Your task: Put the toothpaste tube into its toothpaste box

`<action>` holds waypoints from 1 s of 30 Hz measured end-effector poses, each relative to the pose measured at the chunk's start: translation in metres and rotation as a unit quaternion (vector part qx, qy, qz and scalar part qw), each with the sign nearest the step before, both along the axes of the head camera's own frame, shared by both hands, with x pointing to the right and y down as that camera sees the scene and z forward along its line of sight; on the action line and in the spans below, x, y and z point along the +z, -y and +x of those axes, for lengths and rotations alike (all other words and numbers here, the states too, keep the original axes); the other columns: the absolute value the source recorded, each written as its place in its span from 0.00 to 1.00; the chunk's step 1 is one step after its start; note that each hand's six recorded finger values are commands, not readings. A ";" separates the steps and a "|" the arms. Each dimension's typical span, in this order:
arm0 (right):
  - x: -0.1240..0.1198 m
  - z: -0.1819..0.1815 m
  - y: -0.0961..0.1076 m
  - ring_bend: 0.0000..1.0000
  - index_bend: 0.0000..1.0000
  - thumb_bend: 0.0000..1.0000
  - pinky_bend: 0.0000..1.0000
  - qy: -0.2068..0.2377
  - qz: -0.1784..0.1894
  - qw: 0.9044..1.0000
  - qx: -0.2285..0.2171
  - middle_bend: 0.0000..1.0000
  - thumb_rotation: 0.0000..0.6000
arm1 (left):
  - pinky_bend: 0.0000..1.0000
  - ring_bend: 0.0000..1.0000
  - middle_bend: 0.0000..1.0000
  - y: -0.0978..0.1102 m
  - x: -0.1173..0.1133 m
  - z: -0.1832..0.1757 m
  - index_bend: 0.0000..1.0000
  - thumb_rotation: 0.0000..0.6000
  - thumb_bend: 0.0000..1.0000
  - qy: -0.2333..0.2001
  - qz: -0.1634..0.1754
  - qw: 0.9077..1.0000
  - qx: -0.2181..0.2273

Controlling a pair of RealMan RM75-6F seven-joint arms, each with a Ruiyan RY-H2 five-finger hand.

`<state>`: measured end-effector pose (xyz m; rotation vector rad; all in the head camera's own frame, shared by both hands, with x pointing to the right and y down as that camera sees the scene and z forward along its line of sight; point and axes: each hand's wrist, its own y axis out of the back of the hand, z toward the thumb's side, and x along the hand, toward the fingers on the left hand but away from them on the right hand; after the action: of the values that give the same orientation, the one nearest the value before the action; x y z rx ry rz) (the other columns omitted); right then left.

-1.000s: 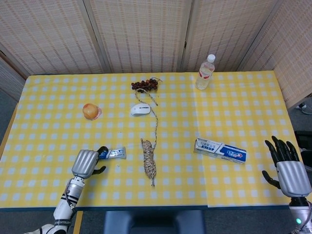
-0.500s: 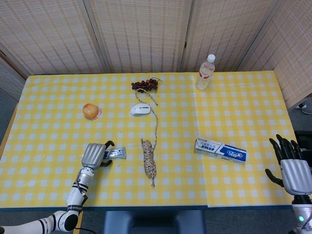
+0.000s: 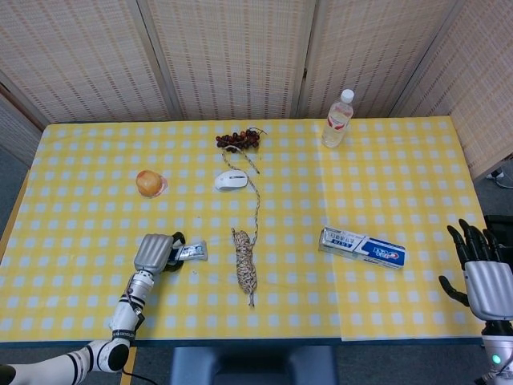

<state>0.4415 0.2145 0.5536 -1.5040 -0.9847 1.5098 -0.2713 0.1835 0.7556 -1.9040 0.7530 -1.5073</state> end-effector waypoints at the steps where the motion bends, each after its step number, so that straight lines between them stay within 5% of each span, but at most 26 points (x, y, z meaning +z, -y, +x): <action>1: 0.000 0.000 0.000 0.00 0.00 0.29 0.00 0.000 0.000 1.000 0.000 0.00 1.00 | 1.00 1.00 1.00 0.001 0.000 0.000 0.54 1.00 0.28 0.000 0.000 1.000 -0.001; 10: 0.002 -0.003 -0.001 0.00 0.00 0.29 0.00 -0.001 -0.003 1.000 -0.005 0.00 1.00 | 1.00 1.00 1.00 0.008 -0.008 -0.002 0.87 1.00 0.47 -0.015 0.036 0.999 -0.015; 18: 0.011 -0.010 -0.002 0.00 0.00 0.29 0.00 0.002 -0.019 1.000 -0.020 0.00 1.00 | 1.00 1.00 1.00 0.015 -0.038 0.004 0.90 1.00 0.47 -0.084 0.070 0.992 -0.058; 23: 0.023 -0.013 0.010 0.01 0.00 0.29 0.00 0.006 -0.033 0.999 -0.030 0.00 1.00 | 1.00 1.00 1.00 0.023 -0.071 0.008 0.90 1.00 0.47 -0.158 0.082 0.978 -0.109; 30: 0.057 -0.016 0.041 0.18 0.04 0.29 0.12 0.014 -0.084 0.996 -0.027 0.10 1.00 | 1.00 1.00 1.00 0.032 -0.111 0.008 0.90 1.00 0.47 -0.231 0.077 0.956 -0.165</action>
<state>0.4252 0.1738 0.6105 -1.6606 -0.8423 1.5689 -0.2635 0.1520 0.6448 -2.1087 1.4146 -1.1393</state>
